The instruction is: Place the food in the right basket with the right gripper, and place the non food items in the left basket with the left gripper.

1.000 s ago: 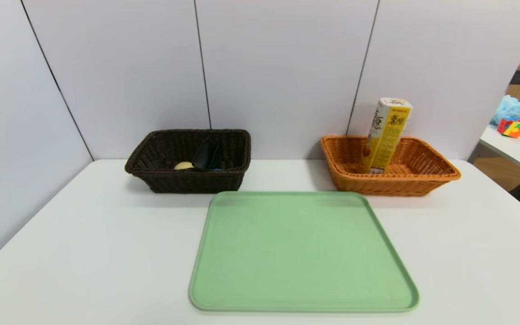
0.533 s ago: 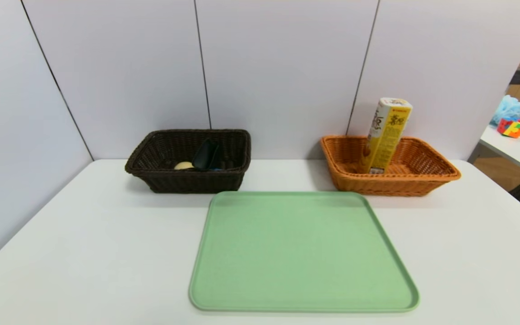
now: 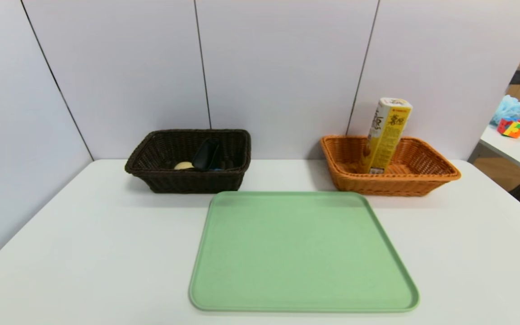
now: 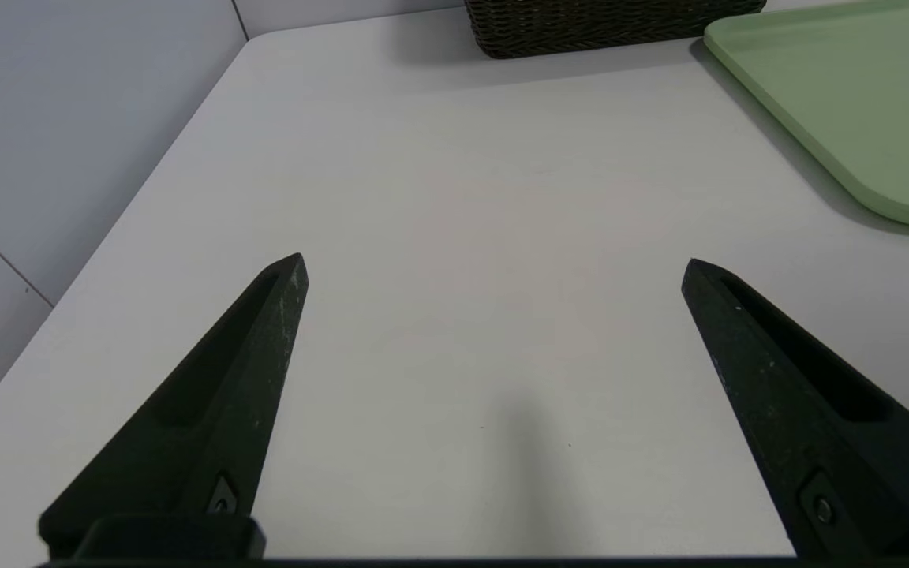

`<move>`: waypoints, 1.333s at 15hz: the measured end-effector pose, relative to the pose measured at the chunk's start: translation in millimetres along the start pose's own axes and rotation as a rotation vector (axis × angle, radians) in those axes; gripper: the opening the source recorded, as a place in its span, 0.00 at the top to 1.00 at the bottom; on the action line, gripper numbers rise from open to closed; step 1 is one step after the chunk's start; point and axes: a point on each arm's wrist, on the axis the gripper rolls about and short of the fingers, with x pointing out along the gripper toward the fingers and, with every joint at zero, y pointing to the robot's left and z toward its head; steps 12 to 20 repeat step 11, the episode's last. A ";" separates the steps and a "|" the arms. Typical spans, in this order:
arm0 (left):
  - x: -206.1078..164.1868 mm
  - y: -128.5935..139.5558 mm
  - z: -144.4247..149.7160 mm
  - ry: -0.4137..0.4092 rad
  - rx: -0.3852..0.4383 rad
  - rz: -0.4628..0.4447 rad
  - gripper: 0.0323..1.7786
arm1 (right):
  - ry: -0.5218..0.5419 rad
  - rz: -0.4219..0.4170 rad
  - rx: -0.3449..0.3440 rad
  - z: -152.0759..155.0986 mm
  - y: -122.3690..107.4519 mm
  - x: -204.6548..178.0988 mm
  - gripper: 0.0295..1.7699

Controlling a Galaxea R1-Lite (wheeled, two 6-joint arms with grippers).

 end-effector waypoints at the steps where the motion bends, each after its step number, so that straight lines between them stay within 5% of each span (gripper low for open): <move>1: 0.0 0.0 0.0 0.000 0.000 0.000 0.05 | 0.000 0.001 0.000 -0.2 0.0 0.1 0.04; 20: 0.0 0.0 0.0 0.000 -0.001 0.000 0.05 | 0.000 -0.002 0.002 0.3 0.0 -0.1 0.04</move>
